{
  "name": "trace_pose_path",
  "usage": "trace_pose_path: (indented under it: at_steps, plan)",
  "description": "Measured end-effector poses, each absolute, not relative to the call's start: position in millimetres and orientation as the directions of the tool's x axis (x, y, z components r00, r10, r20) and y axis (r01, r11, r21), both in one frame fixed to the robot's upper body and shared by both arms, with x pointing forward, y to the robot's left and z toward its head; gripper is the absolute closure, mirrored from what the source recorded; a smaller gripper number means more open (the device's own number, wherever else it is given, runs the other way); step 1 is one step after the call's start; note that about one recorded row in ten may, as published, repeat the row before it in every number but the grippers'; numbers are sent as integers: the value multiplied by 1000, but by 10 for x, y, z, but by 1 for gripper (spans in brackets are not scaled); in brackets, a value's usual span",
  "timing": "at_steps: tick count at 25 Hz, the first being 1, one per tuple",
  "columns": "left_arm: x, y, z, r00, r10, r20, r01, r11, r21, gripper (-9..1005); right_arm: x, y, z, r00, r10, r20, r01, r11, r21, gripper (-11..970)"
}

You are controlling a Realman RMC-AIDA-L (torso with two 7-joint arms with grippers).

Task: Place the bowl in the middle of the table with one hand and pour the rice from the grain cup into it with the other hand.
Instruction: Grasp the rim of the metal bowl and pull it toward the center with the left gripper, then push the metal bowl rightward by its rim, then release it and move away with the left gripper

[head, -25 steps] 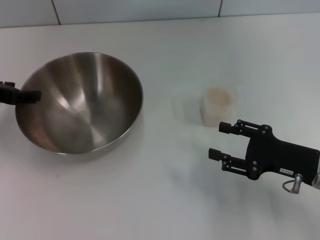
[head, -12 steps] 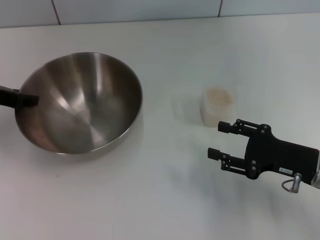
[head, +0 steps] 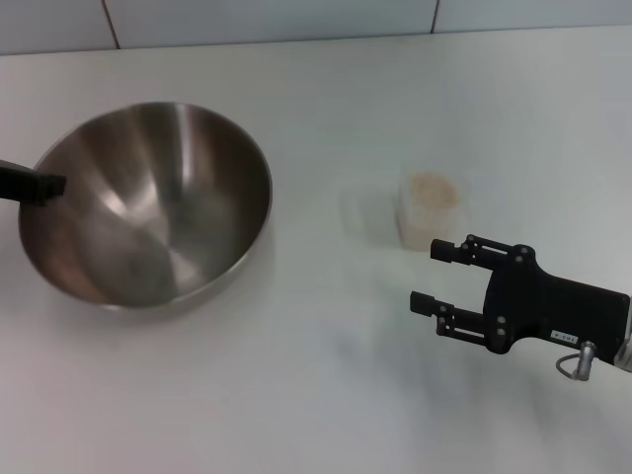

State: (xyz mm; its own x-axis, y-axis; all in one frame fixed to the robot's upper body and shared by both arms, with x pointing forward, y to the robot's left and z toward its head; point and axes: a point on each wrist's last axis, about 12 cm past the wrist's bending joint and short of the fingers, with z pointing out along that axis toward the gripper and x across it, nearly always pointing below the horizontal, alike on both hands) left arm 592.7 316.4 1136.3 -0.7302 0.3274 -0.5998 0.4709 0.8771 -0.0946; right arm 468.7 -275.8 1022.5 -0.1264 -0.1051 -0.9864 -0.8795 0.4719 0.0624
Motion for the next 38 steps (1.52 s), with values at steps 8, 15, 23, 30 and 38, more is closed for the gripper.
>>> trace_pose_path:
  at_steps: [8,15,23,30,38]
  plan:
    - [5952,3177,11441,-736,300,-607,465,876,-131,944,4699,-2756,10225,-126,-109,-986,-879,473,60,273]
    - [5996,3153,11529,-733,283,-618,472,866,-163,970,4707,-2757,10222,-127,-113,-985,-877,476,59,273]
    - [6146,2900,11712,-704,301,-643,537,818,-205,969,4708,-2758,10221,-128,-114,-985,-877,477,59,273]
    - [6273,2629,11722,-701,325,-635,583,774,-248,969,4701,-2755,10220,-128,-114,-985,-879,473,60,272]
    - [6370,2393,11696,-699,344,-627,611,742,-274,969,4674,-2768,10215,-130,-113,-985,-881,469,63,272]
